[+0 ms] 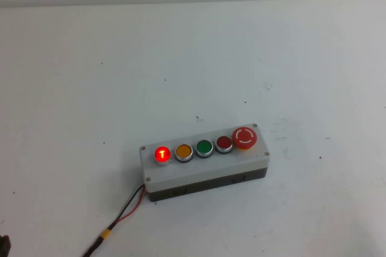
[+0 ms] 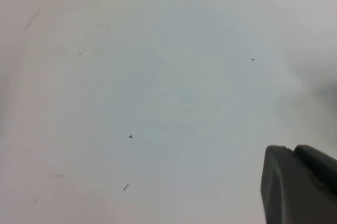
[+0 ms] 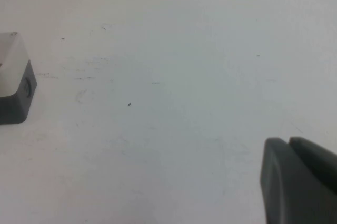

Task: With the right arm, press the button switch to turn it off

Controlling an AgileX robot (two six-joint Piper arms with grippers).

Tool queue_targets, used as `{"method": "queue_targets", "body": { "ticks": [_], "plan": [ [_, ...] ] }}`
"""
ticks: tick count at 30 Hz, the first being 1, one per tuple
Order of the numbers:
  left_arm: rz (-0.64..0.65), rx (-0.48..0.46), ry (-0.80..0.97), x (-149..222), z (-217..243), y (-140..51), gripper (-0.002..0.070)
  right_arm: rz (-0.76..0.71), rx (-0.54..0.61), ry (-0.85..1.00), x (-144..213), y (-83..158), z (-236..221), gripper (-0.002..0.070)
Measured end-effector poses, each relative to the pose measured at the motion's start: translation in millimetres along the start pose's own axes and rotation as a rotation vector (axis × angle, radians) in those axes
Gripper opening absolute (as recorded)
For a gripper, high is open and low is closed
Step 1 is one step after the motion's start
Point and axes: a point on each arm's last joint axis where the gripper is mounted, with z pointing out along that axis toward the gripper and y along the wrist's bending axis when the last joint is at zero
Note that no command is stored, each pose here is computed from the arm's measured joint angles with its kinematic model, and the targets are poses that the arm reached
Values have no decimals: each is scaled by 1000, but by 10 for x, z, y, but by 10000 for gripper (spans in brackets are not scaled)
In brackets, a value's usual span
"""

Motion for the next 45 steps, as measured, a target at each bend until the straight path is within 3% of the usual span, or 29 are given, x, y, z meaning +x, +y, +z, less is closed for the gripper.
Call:
{"method": "queue_targets", "body": {
  "ticks": [32,36,42,45],
  "plan": [
    [0,0,0,0,0,0,-2,27,-9,-9,-9,8,0,-17],
    [0,0,0,0,0,0,-2,141,-42,-55,-52,35,-2,-17],
    [0,0,0,0,0,0,-2,591,-130,-206,-209,57,-26,-17],
    [0,0,0,0,0,0,-2,706,-132,-265,-259,28,-38,-17]
  ]
}}
